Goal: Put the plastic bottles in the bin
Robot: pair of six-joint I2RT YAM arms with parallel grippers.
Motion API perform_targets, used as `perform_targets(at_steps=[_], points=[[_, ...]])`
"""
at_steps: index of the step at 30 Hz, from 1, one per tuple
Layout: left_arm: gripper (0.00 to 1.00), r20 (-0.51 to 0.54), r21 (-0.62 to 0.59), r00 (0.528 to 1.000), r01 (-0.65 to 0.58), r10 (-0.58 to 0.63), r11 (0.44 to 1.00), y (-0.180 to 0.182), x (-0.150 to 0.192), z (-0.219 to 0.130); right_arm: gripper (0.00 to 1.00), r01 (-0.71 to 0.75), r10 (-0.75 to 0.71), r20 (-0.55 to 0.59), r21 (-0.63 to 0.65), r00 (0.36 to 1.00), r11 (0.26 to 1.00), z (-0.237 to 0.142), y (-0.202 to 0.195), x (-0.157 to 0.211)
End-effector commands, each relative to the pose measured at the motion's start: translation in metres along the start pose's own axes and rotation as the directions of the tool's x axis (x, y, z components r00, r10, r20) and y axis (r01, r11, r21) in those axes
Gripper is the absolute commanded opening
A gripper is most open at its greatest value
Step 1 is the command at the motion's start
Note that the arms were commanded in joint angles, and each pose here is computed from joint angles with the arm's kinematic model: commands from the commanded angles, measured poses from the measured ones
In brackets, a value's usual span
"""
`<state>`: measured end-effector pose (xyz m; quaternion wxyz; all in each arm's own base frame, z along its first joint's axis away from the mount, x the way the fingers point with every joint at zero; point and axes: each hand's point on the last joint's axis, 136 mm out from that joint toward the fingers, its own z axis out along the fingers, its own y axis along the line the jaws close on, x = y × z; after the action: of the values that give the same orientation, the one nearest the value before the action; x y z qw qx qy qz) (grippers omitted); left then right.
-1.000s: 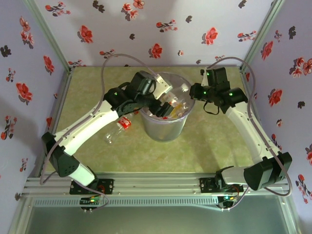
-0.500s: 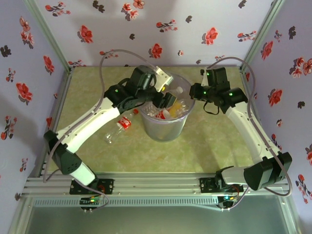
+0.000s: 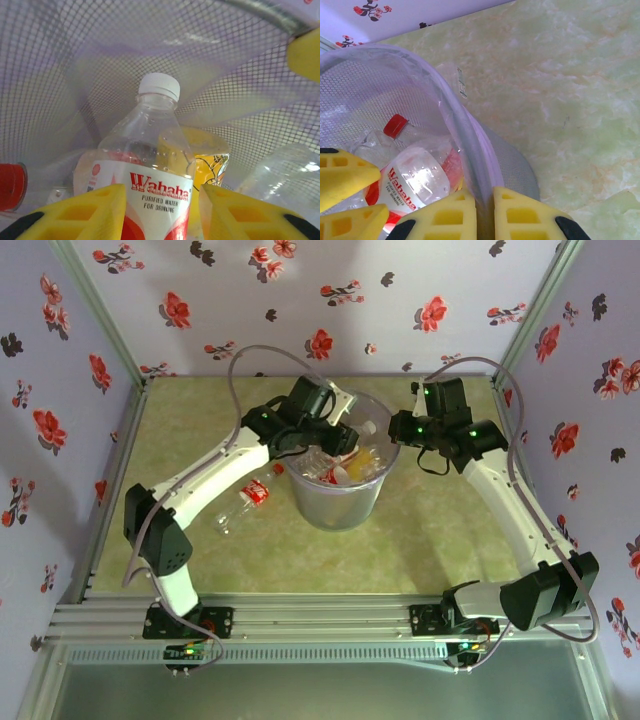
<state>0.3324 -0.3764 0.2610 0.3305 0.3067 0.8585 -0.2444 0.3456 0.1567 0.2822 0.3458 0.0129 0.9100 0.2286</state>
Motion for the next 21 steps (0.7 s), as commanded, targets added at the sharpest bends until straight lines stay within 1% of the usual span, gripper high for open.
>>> perform_targets(at_steps=[1,4,6,8,10,14,16,19,21], points=[[0.42,-0.059,-0.011,0.998,0.028,-0.028,1.000,0.005,0.018,0.013,0.00,-0.025,0.029,-0.124,0.035,0.992,0.999,0.016,-0.011,0.032],[0.42,-0.071,-0.014,0.997,0.029,-0.029,0.999,0.006,0.022,0.018,0.00,-0.025,0.029,-0.121,0.035,0.992,0.999,0.017,-0.011,0.031],[0.42,-0.060,-0.008,0.998,0.024,-0.024,1.000,0.004,0.019,0.016,0.00,-0.027,0.031,-0.122,0.036,0.992,0.999,0.017,-0.011,0.031],[0.42,-0.019,0.009,1.000,0.010,-0.009,1.000,-0.001,0.009,0.009,0.00,-0.028,0.032,-0.117,0.037,0.993,0.999,0.017,-0.011,0.031],[0.44,0.028,0.018,1.000,-0.005,0.005,1.000,-0.005,-0.002,-0.003,0.00,-0.031,0.035,-0.114,0.038,0.993,0.999,0.017,-0.011,0.030],[0.57,0.093,0.027,0.995,-0.033,0.030,0.999,-0.011,-0.024,-0.027,0.00,-0.036,0.040,-0.117,0.035,0.992,0.999,0.018,-0.010,0.031],[0.66,0.116,0.031,0.992,-0.044,0.040,0.999,-0.014,-0.031,-0.036,0.00,-0.038,0.042,-0.117,0.034,0.992,0.999,0.018,-0.010,0.030],[0.73,0.154,0.034,0.987,-0.054,0.048,0.998,-0.017,-0.041,-0.051,0.00,-0.039,0.043,-0.116,0.034,0.992,0.999,0.018,-0.010,0.030],[0.76,0.181,0.036,0.982,-0.057,0.049,0.998,-0.019,-0.046,-0.061,0.00,-0.038,0.042,-0.113,0.035,0.993,0.999,0.017,-0.010,0.029]])
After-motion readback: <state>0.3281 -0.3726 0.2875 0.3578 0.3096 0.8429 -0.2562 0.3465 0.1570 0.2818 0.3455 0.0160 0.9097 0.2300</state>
